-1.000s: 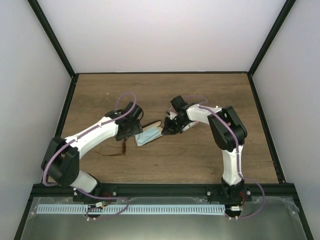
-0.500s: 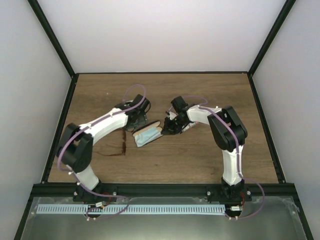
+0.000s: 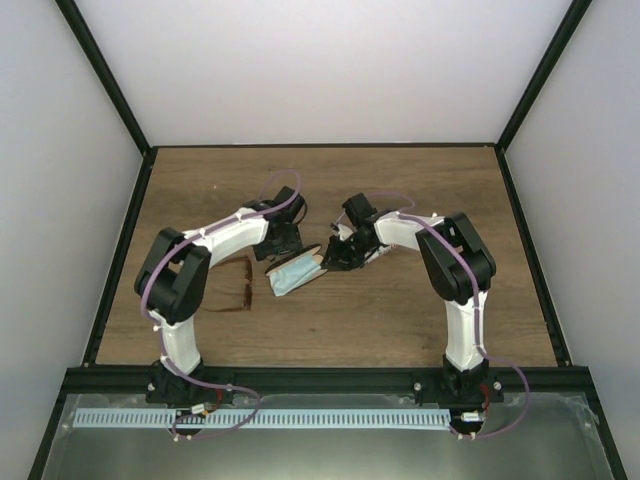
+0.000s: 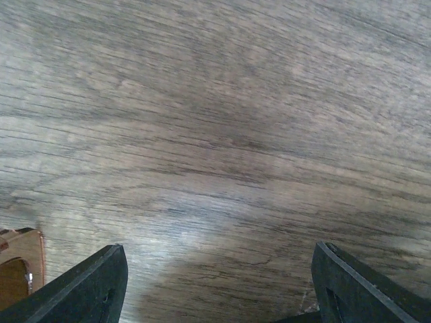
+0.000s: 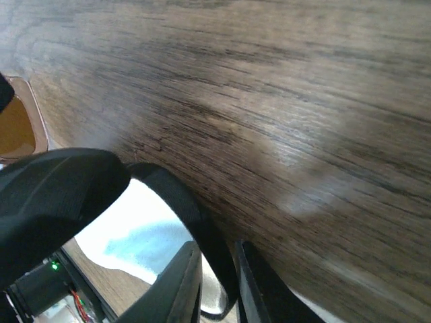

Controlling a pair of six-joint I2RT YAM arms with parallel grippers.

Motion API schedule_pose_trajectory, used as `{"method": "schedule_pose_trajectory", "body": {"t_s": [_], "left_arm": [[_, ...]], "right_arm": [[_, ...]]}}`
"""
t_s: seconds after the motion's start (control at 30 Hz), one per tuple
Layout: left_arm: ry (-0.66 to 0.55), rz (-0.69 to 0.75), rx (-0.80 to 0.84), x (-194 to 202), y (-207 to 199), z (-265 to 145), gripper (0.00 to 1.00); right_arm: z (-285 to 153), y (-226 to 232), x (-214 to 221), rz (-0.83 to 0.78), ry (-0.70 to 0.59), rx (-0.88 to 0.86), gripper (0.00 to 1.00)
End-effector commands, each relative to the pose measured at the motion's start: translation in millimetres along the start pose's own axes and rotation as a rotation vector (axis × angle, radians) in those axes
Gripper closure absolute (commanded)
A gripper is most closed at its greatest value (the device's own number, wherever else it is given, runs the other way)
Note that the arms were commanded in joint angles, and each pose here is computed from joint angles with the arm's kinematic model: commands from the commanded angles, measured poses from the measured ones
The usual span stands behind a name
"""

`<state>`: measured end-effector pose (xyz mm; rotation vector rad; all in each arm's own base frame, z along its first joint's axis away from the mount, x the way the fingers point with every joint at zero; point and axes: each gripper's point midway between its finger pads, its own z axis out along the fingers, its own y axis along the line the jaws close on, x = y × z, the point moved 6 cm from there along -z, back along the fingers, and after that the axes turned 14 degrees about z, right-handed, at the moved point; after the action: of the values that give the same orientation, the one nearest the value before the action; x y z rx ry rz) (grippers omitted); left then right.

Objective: Organize the sunglasses
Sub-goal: Adjust the glasses cleaning cloth in the sunglasses case.

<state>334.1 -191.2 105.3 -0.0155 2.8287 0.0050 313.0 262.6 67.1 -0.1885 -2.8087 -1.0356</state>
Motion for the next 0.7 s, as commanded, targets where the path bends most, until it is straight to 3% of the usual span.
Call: {"method": "schedule_pose_trajectory", "body": {"t_s": [0.0,0.13,0.27,0.53,0.67], "left_arm": [[0.008,0.02,0.055,1.3,-6.7,-9.7,0.22],[0.015,0.025,0.069,3.5,-8.9,-10.6,0.22],[0.02,0.035,0.076,6.5,-12.0,-10.6,0.22],[0.035,0.043,0.07,12.4,-11.8,-8.9,0.22],[0.03,0.043,0.074,10.2,-12.9,-9.3,0.22]], "right_arm": [[1.8,-8.9,6.1,0.014,0.013,0.056,0.82],[-1.4,-6.3,5.7,0.006,0.003,0.056,0.71],[-4.8,-3.8,5.5,0.0,-0.003,0.058,0.7],[-21.4,2.0,2.7,-0.004,-0.063,0.127,0.51],[-33.8,7.5,1.9,-0.003,-0.107,0.153,0.48]]}}
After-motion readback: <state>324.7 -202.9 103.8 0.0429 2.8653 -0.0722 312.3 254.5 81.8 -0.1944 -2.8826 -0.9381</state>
